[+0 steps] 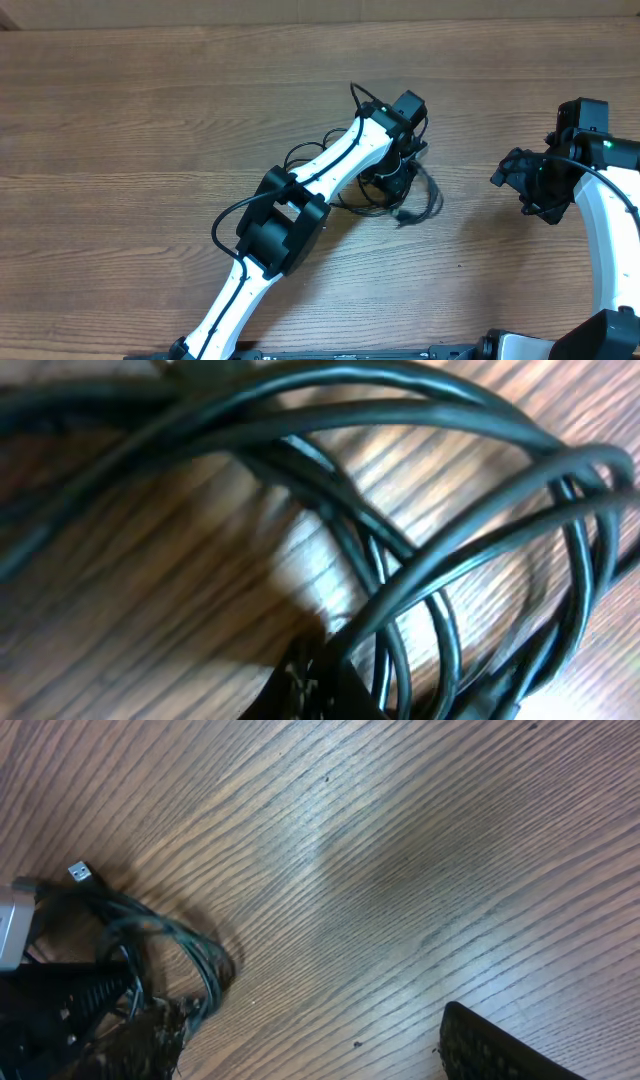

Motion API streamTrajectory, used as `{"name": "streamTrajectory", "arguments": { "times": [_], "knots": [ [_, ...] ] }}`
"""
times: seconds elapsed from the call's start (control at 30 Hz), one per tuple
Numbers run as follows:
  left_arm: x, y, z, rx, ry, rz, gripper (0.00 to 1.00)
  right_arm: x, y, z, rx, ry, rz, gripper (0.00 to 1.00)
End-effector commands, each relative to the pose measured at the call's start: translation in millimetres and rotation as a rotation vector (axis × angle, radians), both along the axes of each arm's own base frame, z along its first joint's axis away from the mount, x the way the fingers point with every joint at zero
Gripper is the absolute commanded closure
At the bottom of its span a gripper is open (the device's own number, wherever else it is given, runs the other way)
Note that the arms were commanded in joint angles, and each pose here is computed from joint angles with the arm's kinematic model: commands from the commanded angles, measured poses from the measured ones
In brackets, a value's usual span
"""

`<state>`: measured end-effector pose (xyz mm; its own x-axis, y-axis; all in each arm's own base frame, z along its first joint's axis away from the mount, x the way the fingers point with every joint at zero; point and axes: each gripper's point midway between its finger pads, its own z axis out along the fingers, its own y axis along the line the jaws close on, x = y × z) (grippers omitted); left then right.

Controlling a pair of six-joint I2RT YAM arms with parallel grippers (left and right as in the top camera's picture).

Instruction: Untangle cables

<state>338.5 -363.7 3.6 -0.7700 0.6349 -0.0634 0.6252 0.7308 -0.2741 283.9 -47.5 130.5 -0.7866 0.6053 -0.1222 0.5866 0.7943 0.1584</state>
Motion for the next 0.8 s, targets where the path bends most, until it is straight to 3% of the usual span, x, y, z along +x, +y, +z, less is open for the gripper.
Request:
{"name": "streamTrajectory", "arguments": {
  "times": [0.0,0.17,0.43,0.77],
  "knots": [
    [1.9,8.9,3.6,0.034,0.011,0.031,0.96,6.1,-1.7,6.3,-0.001,-0.023,0.001,0.20],
    [19.2,11.4,70.2,-0.036,-0.038,0.062,0.96,12.7,25.9,11.1,0.123,-0.075,0.130,0.21],
    [10.7,6.1,184.9,-0.283,-0.038,0.056,0.96,20.3,81.0,25.4,0.297,-0.175,0.380,0.17],
    [-8.3,10.4,221.1,-0.364,-0.004,0.037,0.96,32.2,123.7,32.2,0.308,-0.242,0.515,0.18]
  ]
}}
